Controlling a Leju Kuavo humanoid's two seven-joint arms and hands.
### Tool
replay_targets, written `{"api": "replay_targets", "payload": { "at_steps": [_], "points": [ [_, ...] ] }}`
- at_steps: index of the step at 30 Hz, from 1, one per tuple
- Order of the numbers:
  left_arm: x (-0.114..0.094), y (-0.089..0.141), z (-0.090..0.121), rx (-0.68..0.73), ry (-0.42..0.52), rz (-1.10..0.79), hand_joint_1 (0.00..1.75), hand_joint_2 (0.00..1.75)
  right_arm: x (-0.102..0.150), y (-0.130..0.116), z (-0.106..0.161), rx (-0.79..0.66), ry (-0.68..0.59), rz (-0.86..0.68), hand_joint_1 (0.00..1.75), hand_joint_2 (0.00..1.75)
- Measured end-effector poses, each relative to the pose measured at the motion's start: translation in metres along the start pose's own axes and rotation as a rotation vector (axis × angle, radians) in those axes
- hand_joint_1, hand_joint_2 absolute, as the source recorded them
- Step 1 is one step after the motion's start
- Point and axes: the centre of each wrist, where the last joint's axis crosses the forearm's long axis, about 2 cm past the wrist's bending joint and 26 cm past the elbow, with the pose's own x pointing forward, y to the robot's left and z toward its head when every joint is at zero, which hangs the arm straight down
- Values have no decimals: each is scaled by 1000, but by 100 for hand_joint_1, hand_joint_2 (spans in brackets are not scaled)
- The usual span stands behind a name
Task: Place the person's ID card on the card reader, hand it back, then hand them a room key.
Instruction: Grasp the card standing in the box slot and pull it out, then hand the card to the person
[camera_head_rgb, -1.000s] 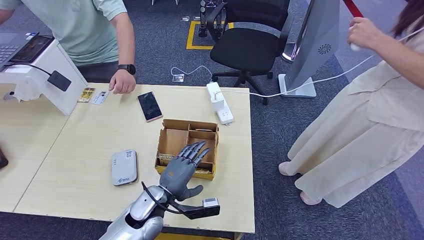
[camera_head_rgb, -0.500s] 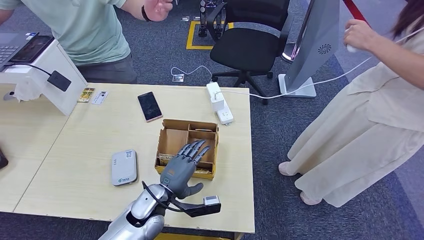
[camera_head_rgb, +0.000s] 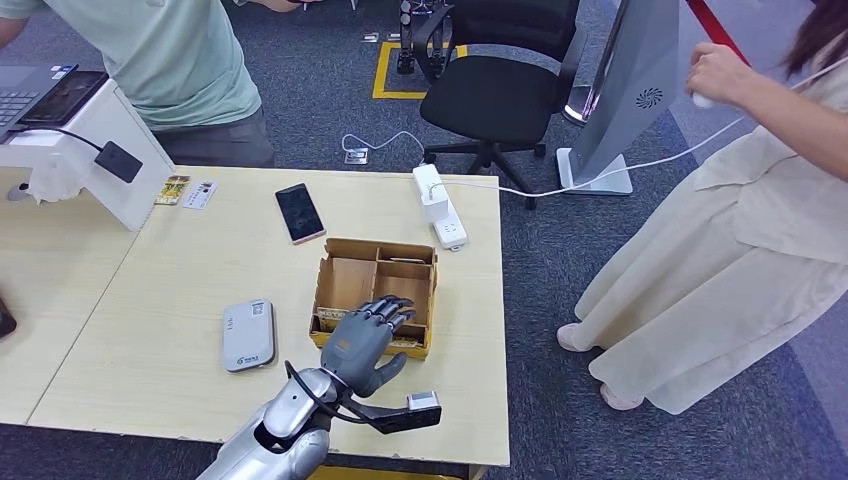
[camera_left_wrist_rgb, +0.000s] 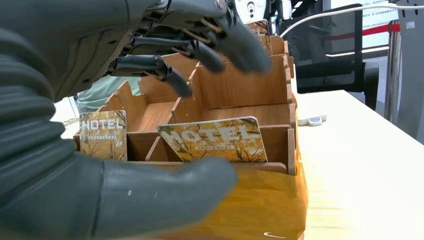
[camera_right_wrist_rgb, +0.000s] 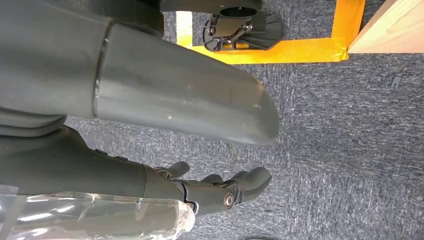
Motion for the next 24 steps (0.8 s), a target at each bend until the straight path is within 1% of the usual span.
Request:
{"api": "replay_targets", "payload": {
  "at_steps": [2, 10, 14, 18, 24],
  "points": [
    [0, 0, 0, -3, 0, -2, 171, 175, 0, 0, 0, 0, 0, 3, 0, 0],
    [-2, -1, -1, -7, 2, -11, 175, 175, -1, 1, 0, 1, -1, 3, 0, 0],
    [-3, 0, -2, -3, 1, -13, 170, 175, -1, 1, 1, -2, 0, 5, 0, 0],
    [-3, 1, -3, 4, -1, -16, 175, 175, -1, 1, 1, -6, -2, 2, 0, 0],
    [-4, 3, -5, 14, -2, -22, 175, 175, -1, 1, 1, -6, 5, 7, 0, 0]
  ]
}}
